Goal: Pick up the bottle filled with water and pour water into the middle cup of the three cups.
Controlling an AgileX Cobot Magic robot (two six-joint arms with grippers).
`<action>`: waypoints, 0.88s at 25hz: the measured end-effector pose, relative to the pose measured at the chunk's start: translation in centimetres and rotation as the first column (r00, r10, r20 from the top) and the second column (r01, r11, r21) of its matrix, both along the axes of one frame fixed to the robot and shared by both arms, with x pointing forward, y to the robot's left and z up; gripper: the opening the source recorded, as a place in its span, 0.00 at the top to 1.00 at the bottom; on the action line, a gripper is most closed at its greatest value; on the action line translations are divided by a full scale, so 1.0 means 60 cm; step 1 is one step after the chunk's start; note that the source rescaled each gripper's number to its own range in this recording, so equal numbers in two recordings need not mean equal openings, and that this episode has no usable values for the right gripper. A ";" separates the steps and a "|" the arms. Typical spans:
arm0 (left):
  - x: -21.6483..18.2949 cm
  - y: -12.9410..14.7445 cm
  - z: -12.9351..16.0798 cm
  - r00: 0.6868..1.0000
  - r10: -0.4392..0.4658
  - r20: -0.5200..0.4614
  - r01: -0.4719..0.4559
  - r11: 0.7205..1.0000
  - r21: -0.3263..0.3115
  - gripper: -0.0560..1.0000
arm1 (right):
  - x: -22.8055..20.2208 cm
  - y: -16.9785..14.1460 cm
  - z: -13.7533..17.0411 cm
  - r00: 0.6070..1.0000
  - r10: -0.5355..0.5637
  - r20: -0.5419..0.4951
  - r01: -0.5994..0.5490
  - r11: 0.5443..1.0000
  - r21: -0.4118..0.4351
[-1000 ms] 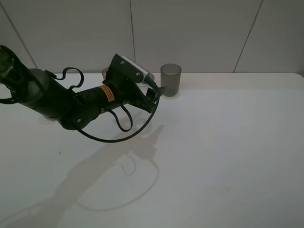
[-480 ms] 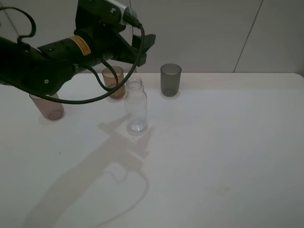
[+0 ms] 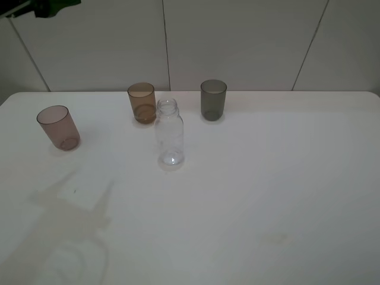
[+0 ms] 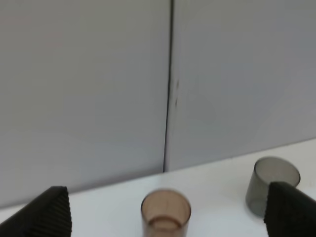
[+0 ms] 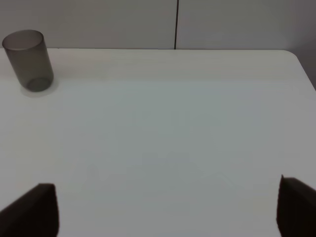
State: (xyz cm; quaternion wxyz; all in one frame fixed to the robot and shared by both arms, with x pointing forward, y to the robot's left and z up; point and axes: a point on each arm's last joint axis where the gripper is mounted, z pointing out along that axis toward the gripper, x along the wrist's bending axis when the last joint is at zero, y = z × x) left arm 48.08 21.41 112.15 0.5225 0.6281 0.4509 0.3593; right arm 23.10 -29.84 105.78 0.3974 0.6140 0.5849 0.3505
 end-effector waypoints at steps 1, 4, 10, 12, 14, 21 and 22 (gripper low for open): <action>-0.017 0.017 0.010 0.999 0.026 -0.031 -0.026 1.000 -0.012 0.00 | 0.000 0.001 0.000 1.000 0.003 0.000 -0.003 1.000 0.005; -0.074 0.058 0.029 0.989 0.077 -0.125 -0.078 0.997 0.002 0.00 | 0.000 0.001 0.000 1.000 0.003 0.000 -0.003 1.000 0.005; -0.206 0.100 0.064 0.986 0.105 -0.130 -0.102 0.994 0.034 0.00 | 0.000 0.001 0.000 1.000 0.003 0.000 -0.003 1.000 0.005; -0.245 0.107 0.066 0.986 0.101 -0.132 -0.096 0.994 0.049 0.00 | 0.000 0.001 0.000 1.000 0.003 0.000 -0.003 1.000 0.005; -0.280 0.113 0.062 0.983 0.092 -0.158 -0.081 0.994 0.076 0.00 | 0.000 0.001 0.000 1.000 0.003 0.000 -0.003 1.000 0.005; -0.357 0.125 -0.001 0.925 0.081 -0.370 -0.016 0.985 0.174 0.00 | 0.000 0.001 0.000 1.000 0.003 0.000 -0.003 1.000 0.005; -0.362 0.126 -0.014 0.920 0.083 -0.384 -0.018 0.985 0.170 0.00 | 0.000 0.001 0.000 1.000 0.003 0.000 -0.003 1.000 0.005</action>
